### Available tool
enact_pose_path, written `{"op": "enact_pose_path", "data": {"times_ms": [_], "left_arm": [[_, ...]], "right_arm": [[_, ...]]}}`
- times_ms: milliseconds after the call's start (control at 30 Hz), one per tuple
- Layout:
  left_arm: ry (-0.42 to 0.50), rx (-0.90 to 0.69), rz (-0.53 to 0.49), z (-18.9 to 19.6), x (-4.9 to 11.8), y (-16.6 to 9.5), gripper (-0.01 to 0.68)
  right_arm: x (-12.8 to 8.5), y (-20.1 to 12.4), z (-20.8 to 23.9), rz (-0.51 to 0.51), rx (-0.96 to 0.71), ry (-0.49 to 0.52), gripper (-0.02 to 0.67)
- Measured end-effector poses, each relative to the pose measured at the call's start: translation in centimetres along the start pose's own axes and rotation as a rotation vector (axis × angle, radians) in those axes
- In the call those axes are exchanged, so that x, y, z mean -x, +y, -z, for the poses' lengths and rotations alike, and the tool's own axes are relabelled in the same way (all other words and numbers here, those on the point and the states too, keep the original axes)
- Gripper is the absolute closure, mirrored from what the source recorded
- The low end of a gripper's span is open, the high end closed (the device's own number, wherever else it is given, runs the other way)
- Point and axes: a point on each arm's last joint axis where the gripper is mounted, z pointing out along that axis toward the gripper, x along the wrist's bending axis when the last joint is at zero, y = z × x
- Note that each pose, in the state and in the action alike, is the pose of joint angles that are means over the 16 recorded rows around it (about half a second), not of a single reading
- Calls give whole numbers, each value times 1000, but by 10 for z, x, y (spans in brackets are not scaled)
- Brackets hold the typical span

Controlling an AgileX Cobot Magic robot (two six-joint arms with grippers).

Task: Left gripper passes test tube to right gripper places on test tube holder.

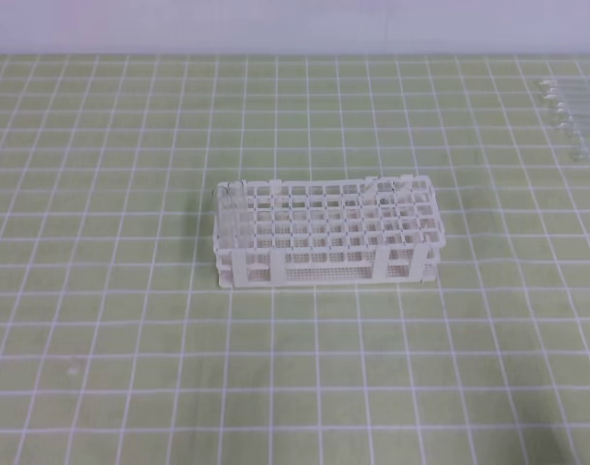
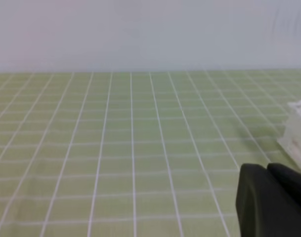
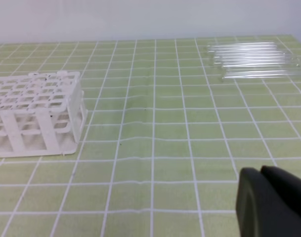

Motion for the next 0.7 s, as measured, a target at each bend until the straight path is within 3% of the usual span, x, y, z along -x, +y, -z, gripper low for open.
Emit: {"op": "enact_pose_path", "data": {"times_ms": [367,700], "left_arm": [[-8,-131,5,0,1,-17,675],[-9,-142,6,0,1,-17,675]], "right_arm": [[0,0,0,0,0,0,665],[0,0,0,0,-1,0,665]]}}
